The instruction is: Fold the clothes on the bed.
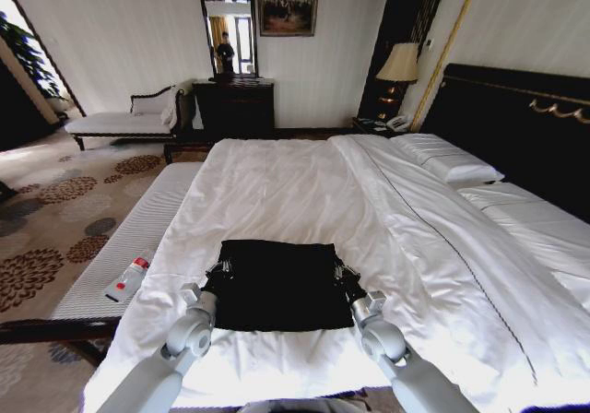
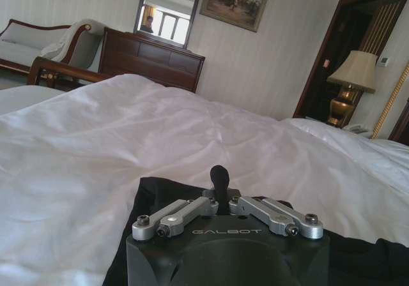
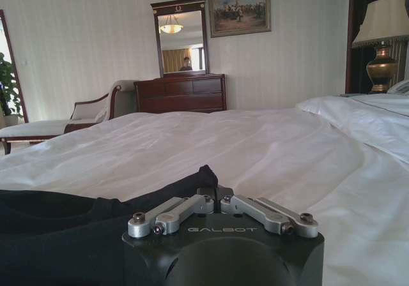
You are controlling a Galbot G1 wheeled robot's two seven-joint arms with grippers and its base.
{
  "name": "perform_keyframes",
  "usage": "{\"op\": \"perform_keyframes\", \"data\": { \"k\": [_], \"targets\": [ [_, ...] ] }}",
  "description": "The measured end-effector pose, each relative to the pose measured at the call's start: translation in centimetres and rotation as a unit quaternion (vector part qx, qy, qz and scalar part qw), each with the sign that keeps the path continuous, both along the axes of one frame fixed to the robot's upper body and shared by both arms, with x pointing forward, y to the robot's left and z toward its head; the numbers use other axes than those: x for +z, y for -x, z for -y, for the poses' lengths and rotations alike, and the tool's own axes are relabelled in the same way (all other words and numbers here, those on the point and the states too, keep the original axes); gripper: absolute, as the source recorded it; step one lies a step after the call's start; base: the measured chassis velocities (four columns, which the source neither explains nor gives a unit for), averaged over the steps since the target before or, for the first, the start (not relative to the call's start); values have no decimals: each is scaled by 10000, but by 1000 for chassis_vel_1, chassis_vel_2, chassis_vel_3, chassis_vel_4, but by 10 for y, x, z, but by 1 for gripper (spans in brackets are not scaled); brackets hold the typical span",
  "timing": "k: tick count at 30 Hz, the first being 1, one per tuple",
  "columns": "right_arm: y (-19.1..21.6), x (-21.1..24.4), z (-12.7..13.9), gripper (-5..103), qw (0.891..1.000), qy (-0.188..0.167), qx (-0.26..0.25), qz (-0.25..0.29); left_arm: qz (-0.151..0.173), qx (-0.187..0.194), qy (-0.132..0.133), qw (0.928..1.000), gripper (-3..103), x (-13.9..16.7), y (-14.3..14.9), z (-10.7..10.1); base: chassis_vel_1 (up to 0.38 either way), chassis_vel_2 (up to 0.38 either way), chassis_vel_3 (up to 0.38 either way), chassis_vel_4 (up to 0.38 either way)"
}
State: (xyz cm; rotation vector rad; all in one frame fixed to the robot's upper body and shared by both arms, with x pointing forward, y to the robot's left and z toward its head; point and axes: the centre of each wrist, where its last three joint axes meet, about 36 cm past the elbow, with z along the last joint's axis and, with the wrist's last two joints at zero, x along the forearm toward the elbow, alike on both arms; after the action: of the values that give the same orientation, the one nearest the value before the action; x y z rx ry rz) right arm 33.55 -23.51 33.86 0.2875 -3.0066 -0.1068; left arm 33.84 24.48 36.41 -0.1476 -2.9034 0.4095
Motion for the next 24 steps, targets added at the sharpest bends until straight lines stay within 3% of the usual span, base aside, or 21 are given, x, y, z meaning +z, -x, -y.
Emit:
{"op": "perform_keyframes", "data": {
  "k": [10,24],
  "targets": [
    [26,-8,-6,0,10000,30,70,27,-42,82,-117,9999,2,-8,33,-6,0,0,0,0],
    [44,-22,-3,0,9999,114,70,10,-97,89,-231,9996,2,-21,50,-1,0,0,0,0]
  ]
}}
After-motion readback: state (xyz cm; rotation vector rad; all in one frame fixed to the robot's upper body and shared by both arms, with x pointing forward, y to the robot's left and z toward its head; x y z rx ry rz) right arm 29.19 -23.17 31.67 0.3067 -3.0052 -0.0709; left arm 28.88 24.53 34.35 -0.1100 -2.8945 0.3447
